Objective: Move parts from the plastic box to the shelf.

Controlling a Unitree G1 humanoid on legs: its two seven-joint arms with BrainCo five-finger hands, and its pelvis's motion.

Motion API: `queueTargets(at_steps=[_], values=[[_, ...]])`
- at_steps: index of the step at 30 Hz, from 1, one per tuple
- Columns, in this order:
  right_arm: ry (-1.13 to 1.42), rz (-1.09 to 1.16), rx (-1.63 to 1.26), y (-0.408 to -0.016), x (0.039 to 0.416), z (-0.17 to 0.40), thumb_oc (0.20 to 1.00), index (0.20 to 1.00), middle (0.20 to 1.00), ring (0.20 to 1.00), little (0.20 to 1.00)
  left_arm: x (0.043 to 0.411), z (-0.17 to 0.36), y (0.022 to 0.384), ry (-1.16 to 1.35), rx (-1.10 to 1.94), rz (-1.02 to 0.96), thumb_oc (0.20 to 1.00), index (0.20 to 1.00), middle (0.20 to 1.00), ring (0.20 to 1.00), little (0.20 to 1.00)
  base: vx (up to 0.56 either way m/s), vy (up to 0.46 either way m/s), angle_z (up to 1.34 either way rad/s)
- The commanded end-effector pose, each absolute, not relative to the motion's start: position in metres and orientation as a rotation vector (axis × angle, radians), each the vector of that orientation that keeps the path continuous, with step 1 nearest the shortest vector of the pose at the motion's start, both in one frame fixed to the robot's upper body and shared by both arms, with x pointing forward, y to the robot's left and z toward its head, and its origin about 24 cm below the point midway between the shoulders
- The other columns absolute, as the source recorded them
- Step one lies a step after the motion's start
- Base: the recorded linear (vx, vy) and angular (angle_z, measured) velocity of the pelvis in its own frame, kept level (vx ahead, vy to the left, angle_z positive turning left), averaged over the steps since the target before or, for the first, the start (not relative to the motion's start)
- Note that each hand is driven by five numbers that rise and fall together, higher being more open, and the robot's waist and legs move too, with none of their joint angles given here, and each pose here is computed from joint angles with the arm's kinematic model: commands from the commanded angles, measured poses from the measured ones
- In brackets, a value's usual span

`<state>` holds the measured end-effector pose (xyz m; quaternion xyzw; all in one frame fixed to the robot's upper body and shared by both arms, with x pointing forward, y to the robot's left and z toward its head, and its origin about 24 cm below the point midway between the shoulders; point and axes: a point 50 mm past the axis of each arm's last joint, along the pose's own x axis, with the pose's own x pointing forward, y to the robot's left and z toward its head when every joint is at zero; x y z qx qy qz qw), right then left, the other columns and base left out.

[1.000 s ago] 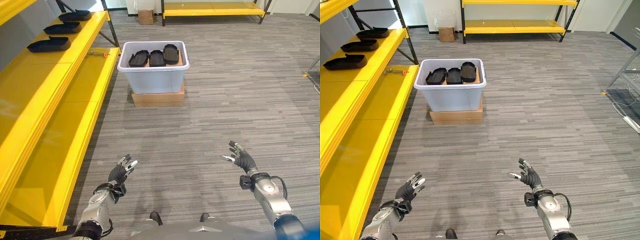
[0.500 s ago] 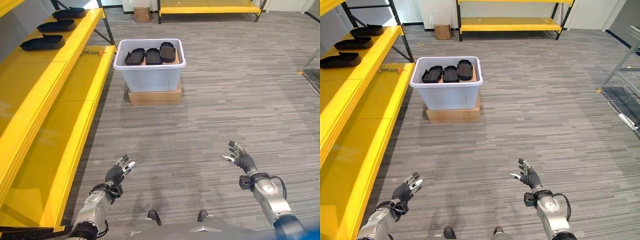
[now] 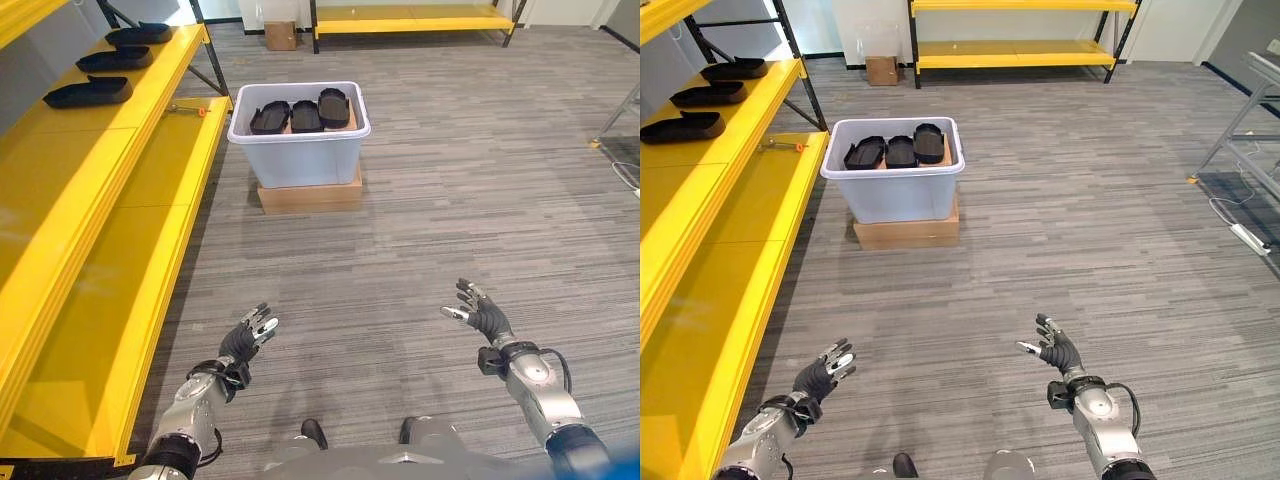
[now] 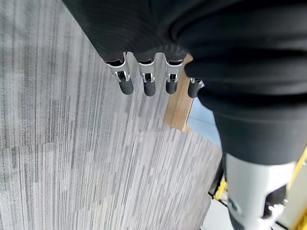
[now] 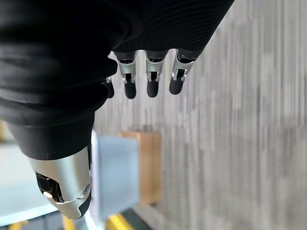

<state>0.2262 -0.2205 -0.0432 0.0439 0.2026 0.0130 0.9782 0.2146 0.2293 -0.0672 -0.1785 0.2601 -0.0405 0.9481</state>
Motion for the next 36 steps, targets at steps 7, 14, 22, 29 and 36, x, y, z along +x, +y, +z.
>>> queueTargets(at_steps=[7,14,22,29,36], values=[[0.295,0.076,0.061,-0.2,0.228,-0.031,1.0,1.0,1.0,1.0,1.0,0.237,-0.041,0.166,0.443,-0.325,-0.33,1.0,1.0,1.0,1.0,1.0,0.73,-0.354,0.57],[0.354,0.128,-0.064,-0.215,0.221,-0.038,1.0,1.0,1.0,1.0,1.0,0.224,-0.052,0.184,0.471,-0.404,-0.237,1.0,1.0,1.0,1.0,1.0,0.67,-0.219,0.06],[0.381,0.126,-0.136,-0.223,0.226,-0.039,1.0,1.0,1.0,1.0,1.0,0.208,-0.065,0.203,0.427,-0.482,0.036,1.0,1.0,1.0,1.0,1.0,0.41,0.088,-0.29],[0.404,0.131,-0.139,-0.227,0.217,-0.041,1.0,1.0,1.0,1.0,1.0,0.203,-0.067,0.221,0.399,-0.437,0.232,1.0,1.0,1.0,1.0,1.0,0.24,0.325,-0.14],[0.426,0.034,-0.033,-0.23,0.208,-0.05,1.0,1.0,1.0,1.0,1.0,0.206,-0.071,0.22,0.438,-0.319,0.196,1.0,1.0,1.0,1.0,1.0,0.23,0.383,0.37]])
